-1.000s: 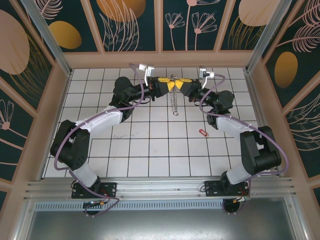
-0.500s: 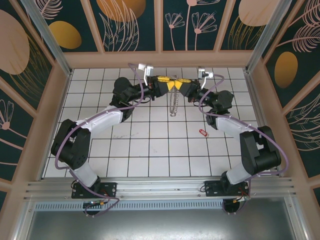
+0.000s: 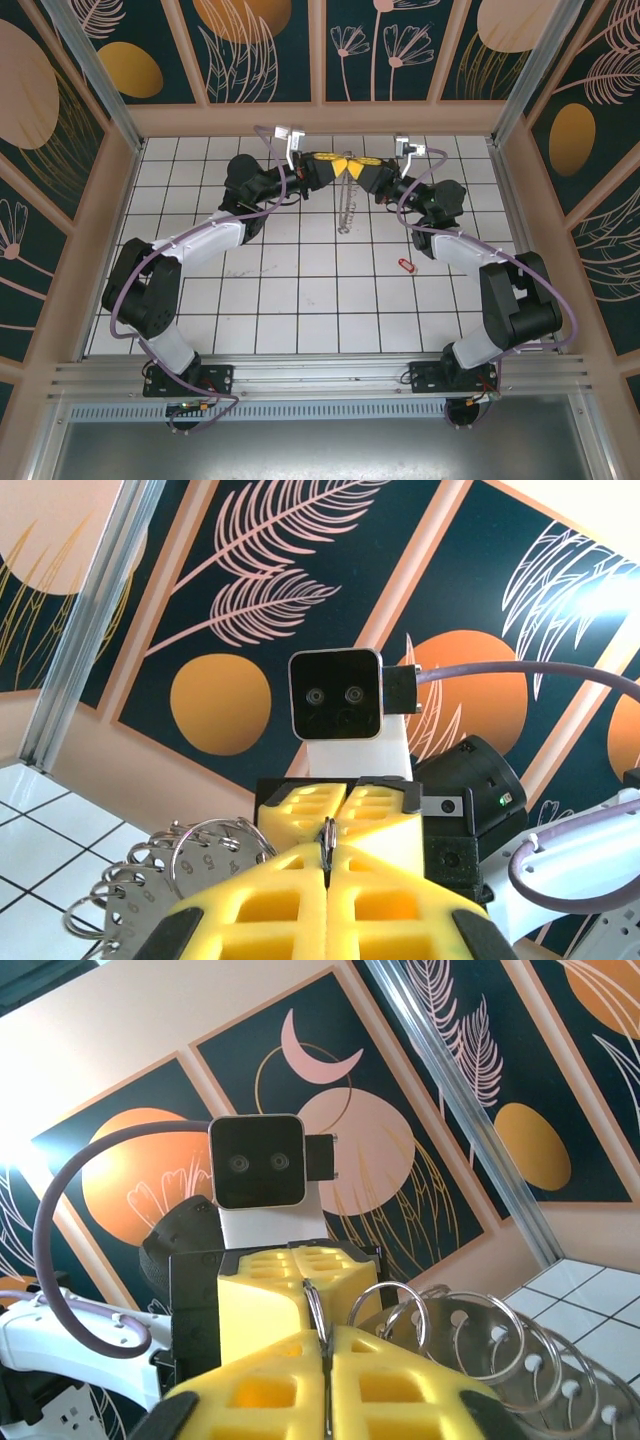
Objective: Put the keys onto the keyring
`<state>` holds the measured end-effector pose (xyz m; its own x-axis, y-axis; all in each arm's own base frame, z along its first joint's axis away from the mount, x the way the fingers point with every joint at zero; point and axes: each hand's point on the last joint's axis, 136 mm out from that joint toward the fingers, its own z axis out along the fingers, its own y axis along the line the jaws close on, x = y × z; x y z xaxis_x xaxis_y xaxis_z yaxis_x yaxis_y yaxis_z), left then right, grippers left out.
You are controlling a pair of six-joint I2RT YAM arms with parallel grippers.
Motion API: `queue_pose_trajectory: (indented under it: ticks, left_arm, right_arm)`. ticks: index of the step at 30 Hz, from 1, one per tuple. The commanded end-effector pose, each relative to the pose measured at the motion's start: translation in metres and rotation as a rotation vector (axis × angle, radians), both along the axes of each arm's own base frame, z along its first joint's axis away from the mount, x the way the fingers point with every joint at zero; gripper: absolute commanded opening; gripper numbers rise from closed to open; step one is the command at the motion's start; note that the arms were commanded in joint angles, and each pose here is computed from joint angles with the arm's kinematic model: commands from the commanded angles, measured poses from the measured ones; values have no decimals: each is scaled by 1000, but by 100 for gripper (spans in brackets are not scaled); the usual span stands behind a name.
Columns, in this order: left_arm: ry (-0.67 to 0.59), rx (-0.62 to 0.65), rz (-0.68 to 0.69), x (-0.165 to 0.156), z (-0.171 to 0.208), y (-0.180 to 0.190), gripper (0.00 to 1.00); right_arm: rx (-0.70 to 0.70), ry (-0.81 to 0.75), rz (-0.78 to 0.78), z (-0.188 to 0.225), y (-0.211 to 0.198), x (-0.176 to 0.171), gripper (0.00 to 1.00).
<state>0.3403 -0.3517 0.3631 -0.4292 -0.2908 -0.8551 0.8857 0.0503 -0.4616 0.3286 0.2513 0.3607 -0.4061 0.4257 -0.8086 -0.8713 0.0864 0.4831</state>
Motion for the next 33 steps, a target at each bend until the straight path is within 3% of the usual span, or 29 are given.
queue_pose_trajectory:
  ticks: [1, 5, 14, 33]
  left_arm:
    - [-94, 21, -16, -11, 12, -1, 0]
    - [-147, 144, 9, -9, 1, -3, 0]
    - [-227, 311, -37, -16, -8, -6, 0]
    - [-228, 304, -140, -25, -2, -11, 0]
  right_arm:
    - [5, -88, -20, 23, -8, -7, 24]
    - [-17, -85, -66, 27, -27, -8, 32]
    - [-181, -76, -59, 17, -28, -16, 31]
    - [-238, -41, 44, -14, -14, -25, 36]
